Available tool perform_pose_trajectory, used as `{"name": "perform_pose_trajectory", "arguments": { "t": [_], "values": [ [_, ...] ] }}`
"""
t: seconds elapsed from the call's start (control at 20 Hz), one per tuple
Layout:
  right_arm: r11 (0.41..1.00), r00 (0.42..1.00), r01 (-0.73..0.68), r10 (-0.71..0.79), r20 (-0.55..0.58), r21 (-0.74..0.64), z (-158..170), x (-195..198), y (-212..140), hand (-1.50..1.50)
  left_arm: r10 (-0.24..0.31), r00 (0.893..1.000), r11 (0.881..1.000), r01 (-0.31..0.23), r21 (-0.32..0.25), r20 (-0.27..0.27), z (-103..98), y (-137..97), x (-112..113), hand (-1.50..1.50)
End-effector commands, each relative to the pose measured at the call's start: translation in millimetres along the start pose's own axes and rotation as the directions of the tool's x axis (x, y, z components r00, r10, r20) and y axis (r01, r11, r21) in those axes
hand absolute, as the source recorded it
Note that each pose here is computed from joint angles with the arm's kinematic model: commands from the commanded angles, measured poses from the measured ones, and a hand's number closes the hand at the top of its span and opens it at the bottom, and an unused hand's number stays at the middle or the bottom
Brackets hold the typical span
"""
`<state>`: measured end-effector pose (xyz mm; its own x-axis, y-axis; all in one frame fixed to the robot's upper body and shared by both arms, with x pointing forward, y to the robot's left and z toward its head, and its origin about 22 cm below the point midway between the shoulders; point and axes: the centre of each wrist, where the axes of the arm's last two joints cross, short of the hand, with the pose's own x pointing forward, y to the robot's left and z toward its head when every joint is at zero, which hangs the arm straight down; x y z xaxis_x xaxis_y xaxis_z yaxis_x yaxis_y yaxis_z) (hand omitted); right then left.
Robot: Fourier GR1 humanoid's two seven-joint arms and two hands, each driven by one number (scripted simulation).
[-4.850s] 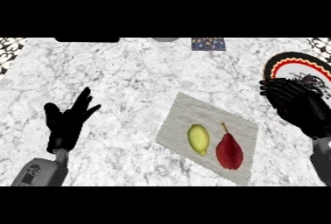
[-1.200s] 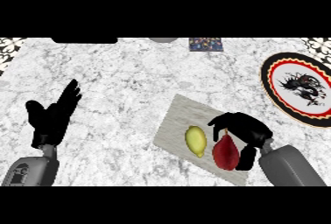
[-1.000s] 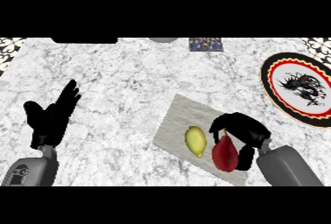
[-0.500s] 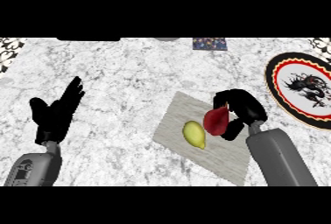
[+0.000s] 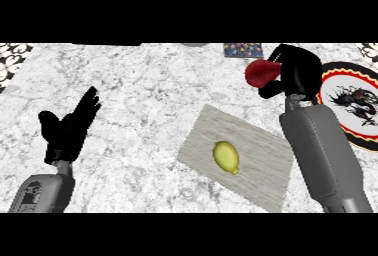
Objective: Pick the pear from the placemat and place it in the plate
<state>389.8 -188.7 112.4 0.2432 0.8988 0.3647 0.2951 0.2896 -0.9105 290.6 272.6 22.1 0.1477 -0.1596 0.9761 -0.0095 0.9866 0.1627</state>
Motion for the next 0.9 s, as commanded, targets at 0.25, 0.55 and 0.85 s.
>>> {"name": "perform_pose_trajectory", "arguments": {
  "t": [0.25, 0.55, 0.85],
  "values": [
    [0.943, 0.967, 0.032, -0.113, -0.228, -0.332, -25.7, 1.2, -3.2, 1.5, -0.016, 1.0, 1.0, 0.016, 0.023, -0.005, 13.5, 21.3, -9.3, 0.0],
    [0.926, 0.934, 0.07, -0.192, -0.302, -0.372, -53.6, -47.9, -30.1, 1.5, -0.005, 1.0, 0.999, 0.006, 0.041, -0.009, -3.3, 10.0, 0.9, 0.0],
    [0.925, 0.906, -0.004, -0.158, -0.394, -0.38, -60.7, -115.0, -17.6, 1.5, -0.015, 1.0, 0.999, 0.015, 0.03, -0.012, -1.3, 5.4, 3.8, 0.0]
  ]
}}
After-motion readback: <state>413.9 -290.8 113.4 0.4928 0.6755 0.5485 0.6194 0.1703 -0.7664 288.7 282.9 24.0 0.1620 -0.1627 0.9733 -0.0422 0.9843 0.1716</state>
